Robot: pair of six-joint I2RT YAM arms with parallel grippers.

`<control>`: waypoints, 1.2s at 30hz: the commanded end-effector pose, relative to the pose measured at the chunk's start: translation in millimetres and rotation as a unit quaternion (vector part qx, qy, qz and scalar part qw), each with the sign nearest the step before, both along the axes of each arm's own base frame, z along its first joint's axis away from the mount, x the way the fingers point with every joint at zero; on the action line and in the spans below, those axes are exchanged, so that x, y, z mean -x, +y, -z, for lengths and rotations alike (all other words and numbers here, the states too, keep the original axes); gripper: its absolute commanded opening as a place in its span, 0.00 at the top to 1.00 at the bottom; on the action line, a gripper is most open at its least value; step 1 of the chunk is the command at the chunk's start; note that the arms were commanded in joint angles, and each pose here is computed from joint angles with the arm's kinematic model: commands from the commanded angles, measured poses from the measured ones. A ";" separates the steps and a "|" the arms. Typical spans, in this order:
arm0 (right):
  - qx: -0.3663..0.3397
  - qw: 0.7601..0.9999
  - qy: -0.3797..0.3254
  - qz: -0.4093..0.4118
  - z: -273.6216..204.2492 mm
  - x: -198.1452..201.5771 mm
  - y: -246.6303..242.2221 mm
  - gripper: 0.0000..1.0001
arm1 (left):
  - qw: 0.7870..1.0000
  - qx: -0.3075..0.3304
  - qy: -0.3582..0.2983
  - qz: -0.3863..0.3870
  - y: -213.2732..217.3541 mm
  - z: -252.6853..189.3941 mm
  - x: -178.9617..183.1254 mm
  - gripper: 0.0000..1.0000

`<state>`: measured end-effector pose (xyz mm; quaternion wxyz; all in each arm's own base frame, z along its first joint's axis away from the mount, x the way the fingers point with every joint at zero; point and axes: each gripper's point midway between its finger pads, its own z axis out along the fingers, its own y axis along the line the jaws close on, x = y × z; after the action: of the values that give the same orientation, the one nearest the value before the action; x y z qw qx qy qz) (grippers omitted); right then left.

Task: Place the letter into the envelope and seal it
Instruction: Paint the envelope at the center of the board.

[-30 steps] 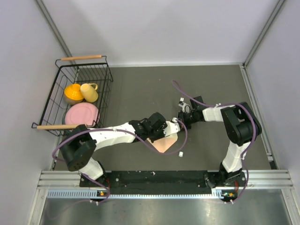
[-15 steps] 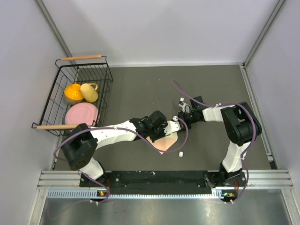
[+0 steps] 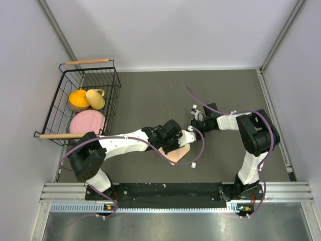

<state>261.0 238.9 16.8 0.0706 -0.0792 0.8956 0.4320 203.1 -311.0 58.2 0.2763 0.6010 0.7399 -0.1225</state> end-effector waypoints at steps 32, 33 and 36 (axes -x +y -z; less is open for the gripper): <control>-0.002 1.000 -0.031 -0.002 -12.0 -7.4 -1.7 1.00 | 0.994 -0.063 0.082 -0.029 53.7 26.9 15.6 1.00; -0.003 0.999 -0.033 -0.002 -11.7 -8.4 -1.3 1.00 | 0.994 -0.060 0.085 -0.018 49.3 26.0 22.9 1.00; -0.002 1.000 -0.031 -0.001 -10.9 -8.4 -1.2 1.00 | 0.994 -0.052 0.095 -0.006 36.5 26.4 32.3 1.00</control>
<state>260.3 238.5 16.9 0.0707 -0.0815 0.8957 0.4314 213.3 -287.1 51.7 0.2525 0.5729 0.7693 -0.1274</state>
